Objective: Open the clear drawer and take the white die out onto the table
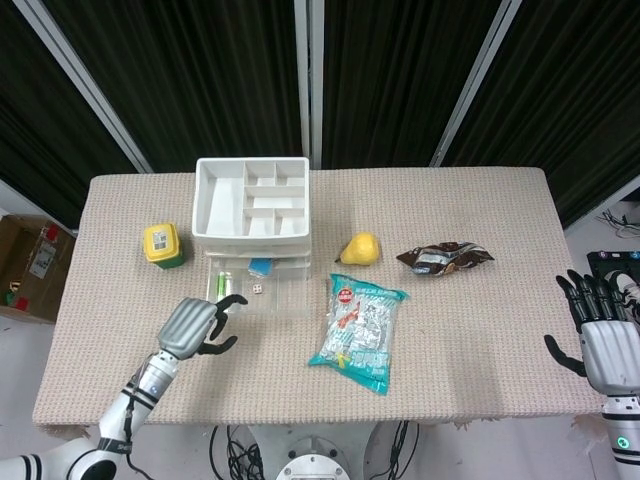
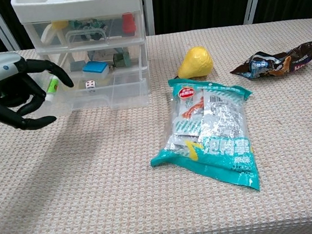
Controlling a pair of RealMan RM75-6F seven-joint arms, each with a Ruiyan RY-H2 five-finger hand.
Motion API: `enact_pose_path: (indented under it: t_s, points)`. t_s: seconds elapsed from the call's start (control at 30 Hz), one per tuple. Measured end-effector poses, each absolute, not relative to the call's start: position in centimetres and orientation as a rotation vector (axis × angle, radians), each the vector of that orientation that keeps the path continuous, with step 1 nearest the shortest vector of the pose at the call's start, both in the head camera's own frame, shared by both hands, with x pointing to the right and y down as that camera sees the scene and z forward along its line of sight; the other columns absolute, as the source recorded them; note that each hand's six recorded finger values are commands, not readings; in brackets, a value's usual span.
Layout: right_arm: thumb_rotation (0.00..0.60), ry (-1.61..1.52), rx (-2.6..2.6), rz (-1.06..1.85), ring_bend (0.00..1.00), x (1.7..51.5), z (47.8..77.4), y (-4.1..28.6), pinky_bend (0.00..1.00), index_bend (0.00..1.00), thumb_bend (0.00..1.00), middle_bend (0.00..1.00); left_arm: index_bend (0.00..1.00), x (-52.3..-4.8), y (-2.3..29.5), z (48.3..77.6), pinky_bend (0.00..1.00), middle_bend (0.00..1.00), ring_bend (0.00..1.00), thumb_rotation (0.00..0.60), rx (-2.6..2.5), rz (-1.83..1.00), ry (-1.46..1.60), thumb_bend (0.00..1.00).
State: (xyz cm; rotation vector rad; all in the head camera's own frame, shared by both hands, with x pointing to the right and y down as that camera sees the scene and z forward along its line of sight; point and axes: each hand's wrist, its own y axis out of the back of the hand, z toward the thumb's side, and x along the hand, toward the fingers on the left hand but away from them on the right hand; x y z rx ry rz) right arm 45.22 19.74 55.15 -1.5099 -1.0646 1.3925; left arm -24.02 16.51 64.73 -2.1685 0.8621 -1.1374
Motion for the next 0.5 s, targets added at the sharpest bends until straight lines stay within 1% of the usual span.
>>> enact_pose_path:
  t_s: [0.17, 0.3, 0.43, 0.5]
  points:
    - [0.6, -1.069, -1.505, 1.394, 0.0, 45.4, 55.0, 19.8, 0.0, 0.0, 0.22, 0.03, 0.24, -24.8, 16.6, 63.6, 1.0, 0.81, 0.97, 0.6, -2.141, -1.121, 0.873, 0.26]
    - [0.6, -1.069, -1.502, 1.392, 0.0, 45.4, 54.9, 19.9, 0.0, 0.0, 0.22, 0.03, 0.34, -25.3, 16.0, 62.4, 1.0, 0.82, 0.97, 0.6, -2.13, -1.088, 0.921, 0.25]
    - [0.6, -1.061, -1.511, 1.38, 0.0, 45.0, 54.9, 19.9, 0.0, 0.0, 0.22, 0.03, 0.43, -25.3, 13.6, 61.4, 1.0, 0.83, 0.98, 0.6, -2.112, -1.028, 0.977, 0.26]
    - [0.6, -1.06, -1.513, 1.378, 0.0, 45.0, 54.9, 19.9, 0.0, 0.0, 0.22, 0.03, 0.46, -25.0, 12.4, 61.4, 1.0, 0.84, 0.98, 0.6, -2.088, -1.011, 0.965, 0.26]
